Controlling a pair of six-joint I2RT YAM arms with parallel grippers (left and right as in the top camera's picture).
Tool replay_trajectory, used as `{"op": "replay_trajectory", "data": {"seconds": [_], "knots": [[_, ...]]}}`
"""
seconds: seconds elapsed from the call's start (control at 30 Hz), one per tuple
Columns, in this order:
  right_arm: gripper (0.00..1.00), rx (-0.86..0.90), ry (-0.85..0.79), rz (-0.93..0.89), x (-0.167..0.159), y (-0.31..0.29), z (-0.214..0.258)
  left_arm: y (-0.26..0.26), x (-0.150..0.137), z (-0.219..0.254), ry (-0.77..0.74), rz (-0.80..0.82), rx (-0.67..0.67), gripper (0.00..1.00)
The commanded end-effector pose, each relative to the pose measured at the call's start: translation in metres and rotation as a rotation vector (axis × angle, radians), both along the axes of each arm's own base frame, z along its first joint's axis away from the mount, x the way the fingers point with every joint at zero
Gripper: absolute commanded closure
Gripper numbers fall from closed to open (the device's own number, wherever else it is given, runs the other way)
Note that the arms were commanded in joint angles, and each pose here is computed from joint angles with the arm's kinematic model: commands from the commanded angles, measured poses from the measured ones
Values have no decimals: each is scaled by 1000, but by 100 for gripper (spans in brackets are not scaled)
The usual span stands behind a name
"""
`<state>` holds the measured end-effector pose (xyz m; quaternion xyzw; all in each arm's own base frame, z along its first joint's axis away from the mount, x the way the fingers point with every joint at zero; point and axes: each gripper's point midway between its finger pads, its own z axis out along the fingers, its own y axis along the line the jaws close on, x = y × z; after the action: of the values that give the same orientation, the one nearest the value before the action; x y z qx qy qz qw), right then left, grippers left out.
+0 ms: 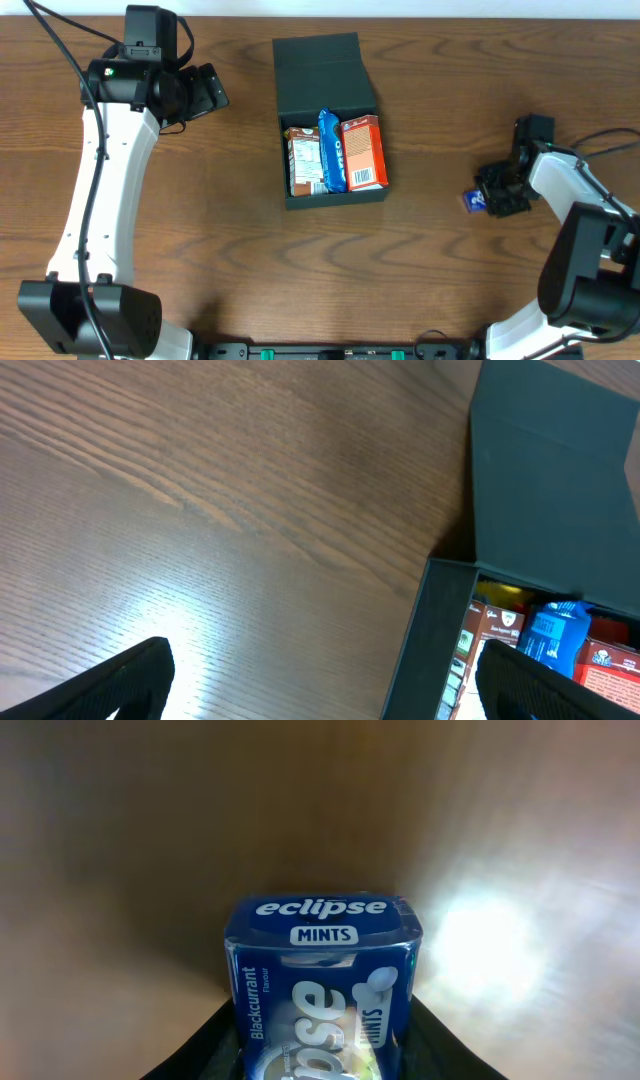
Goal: Pack container
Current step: 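Grasp the Eclipse mints tin with the right gripper and lift it, then carry the mints tin into the black box and release it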
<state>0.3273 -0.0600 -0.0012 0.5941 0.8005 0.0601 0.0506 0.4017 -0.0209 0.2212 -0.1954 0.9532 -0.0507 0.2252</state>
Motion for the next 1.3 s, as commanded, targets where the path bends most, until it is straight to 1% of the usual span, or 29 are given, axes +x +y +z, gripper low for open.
{"op": "replay_trajectory", "data": {"seconds": [0.0, 0.07, 0.1, 0.13, 0.3, 0.37, 0.47, 0.53, 0.6, 0.67, 0.77, 0.9, 1.03, 1.13, 1.27], "knots": [[81, 72, -80, 128, 21, 16, 6, 6, 3, 9, -26, 19, 13, 3], [87, 95, -143, 190, 37, 22, 17, 6, 3, 9, -27, 19, 13, 3], [88, 101, -169, 224, 44, 25, 24, 6, 3, 9, -27, 19, 13, 3], [91, 102, -200, 268, 53, 28, 31, 6, 3, 9, -28, 19, 13, 3], [94, 81, -329, 480, 91, 54, 75, 6, 4, 10, -31, 19, 14, 3], [98, 47, -386, 592, 108, 74, 99, 6, 4, 10, -31, 19, 14, 3], [98, -11, -516, 801, 134, 123, 146, 7, 4, 10, -31, 16, 19, 3], [98, -67, -591, 916, 145, 158, 175, 8, 4, 9, -30, 17, 28, 3], [99, -134, -644, 1015, 150, 189, 197, 12, 3, 9, -27, 28, 48, 3], [98, -195, -693, 1144, 147, 228, 213, 18, 1, 9, -20, 44, 69, 3], [99, -199, -718, 1278, 137, 269, 215, 28, 0, 8, -14, 69, 70, 2], [98, -182, -665, 1479, 114, 311, 186, 55, -6, 6, 10, 134, 64, 2], [99, -170, -590, 1647, 89, 336, 160, 75, -14, 3, 36, 187, 38, 2], [99, -134, -512, 1697, 72, 347, 137, 82, -17, 1, 46, 204, 10, 2], [99, -102, -438, 1708, 62, 352, 114, 83, -19, 1, 51, 208, 9, 2]]}}
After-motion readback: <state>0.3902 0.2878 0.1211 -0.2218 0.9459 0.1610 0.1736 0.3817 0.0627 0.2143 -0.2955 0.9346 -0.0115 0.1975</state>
